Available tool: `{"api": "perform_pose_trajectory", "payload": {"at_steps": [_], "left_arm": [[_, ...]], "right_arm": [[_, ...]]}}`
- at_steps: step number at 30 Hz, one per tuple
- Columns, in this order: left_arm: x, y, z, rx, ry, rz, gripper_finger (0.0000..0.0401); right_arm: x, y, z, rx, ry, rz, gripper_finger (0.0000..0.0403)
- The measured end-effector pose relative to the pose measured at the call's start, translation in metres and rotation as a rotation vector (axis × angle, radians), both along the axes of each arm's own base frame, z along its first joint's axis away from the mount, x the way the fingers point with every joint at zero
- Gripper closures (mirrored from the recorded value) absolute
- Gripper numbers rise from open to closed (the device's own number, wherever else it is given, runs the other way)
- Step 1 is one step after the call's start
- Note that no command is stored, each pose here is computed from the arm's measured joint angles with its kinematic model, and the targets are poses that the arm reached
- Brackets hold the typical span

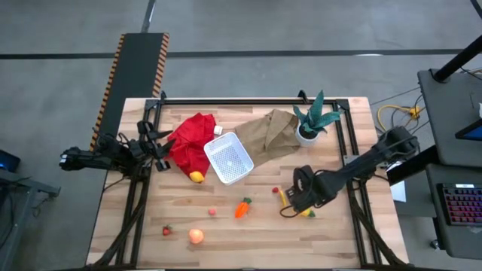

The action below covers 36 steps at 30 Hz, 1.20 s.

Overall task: Pick and placing Produce into tupperware
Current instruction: Put the right toy raspberry into the white bin

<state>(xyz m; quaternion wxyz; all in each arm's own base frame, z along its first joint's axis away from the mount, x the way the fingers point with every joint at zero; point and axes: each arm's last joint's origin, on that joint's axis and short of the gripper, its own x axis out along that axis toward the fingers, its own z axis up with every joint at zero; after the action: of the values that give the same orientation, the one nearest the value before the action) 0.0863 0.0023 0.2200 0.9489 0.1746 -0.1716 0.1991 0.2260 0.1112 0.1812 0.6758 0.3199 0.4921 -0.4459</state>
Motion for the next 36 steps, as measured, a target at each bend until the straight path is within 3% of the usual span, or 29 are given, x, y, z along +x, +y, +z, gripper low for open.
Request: {"api": "perform_pose_trajectory", "payload": {"at_steps": [26,36], "left_arm": [[0.0,0.0,0.0,0.001,-0.001,0.001,0.0283],[0.0,0.0,0.0,0.001,0.001,0.001,0.0283]], "right_arm": [[0.007,0.006,-0.044,0.024,0.119,-0.004,0.018],[0.006,0.006,-0.045,0.022,0.117,-0.013,0.0246]]}}
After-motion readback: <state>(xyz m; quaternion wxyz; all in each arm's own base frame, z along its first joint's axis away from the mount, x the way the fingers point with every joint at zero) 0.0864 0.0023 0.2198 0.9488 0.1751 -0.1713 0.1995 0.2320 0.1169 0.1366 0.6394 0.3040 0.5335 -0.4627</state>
